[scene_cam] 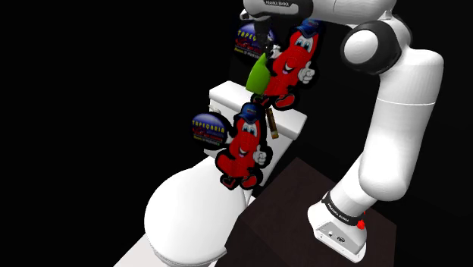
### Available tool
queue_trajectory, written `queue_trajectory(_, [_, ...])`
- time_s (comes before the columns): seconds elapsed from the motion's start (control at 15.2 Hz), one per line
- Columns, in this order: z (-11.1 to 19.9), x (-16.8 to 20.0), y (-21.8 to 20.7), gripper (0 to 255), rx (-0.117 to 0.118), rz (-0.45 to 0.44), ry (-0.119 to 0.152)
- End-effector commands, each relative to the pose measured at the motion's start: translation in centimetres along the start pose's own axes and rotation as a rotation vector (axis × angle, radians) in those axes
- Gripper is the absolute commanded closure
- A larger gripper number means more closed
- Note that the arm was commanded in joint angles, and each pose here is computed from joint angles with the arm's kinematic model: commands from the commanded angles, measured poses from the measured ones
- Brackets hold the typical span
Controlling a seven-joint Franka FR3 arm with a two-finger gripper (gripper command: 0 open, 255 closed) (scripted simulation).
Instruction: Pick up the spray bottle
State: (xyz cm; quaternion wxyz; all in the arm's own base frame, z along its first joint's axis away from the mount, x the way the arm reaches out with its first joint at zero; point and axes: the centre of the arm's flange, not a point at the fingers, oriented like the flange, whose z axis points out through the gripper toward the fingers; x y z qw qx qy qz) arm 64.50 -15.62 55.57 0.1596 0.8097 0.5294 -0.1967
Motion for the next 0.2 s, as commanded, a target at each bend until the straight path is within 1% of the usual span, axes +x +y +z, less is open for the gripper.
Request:
queue_trajectory(0.0, [-0.86, -0.48, 0.07, 255, 0.000, 0.000, 0.000])
queue_trajectory(0.13, [-0.92, -0.52, 0.07, 255, 0.000, 0.000, 0.000])
